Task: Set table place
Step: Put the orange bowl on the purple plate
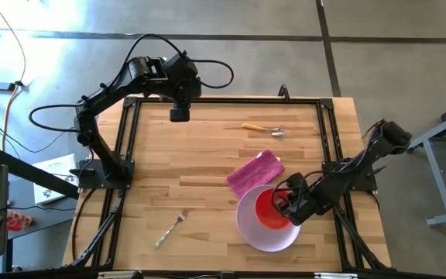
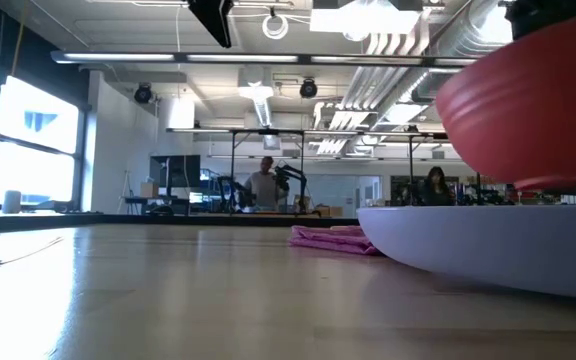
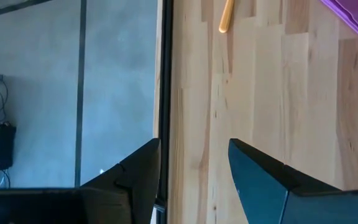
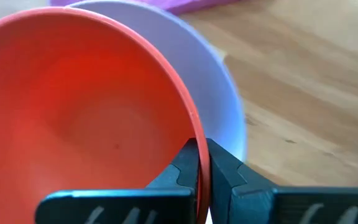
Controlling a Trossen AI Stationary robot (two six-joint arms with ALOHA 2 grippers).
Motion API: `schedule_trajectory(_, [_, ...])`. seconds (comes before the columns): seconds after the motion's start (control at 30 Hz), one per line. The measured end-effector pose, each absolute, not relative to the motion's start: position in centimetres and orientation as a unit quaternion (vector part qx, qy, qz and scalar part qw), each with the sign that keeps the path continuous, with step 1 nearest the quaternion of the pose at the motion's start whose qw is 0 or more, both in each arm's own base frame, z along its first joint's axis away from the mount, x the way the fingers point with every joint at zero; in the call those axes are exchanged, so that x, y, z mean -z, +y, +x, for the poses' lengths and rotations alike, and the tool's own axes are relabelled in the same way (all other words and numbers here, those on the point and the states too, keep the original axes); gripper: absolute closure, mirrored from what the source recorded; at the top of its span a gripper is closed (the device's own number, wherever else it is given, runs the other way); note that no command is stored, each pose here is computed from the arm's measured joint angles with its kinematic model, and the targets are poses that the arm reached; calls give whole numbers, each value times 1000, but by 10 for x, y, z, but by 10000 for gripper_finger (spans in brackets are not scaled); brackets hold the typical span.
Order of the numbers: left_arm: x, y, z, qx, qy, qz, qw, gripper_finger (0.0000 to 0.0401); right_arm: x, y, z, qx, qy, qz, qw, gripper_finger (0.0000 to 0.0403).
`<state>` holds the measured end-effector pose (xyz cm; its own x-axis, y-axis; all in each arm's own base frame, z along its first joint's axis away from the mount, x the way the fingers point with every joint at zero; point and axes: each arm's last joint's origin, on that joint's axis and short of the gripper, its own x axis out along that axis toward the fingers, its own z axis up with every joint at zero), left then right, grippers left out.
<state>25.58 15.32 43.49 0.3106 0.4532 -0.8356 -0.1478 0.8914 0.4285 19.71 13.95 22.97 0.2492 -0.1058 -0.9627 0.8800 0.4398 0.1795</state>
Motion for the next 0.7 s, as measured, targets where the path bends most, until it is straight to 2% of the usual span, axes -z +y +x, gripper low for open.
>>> schedule_trajectory(0.33, [-435,153,256,-199,552,123,801,222,-194,150,203,350,527,373,679,403])
schedule_trajectory(0.7, [-435,153,256,-201,551,120,801,222,-188,156,209,321,535,368,690,402])
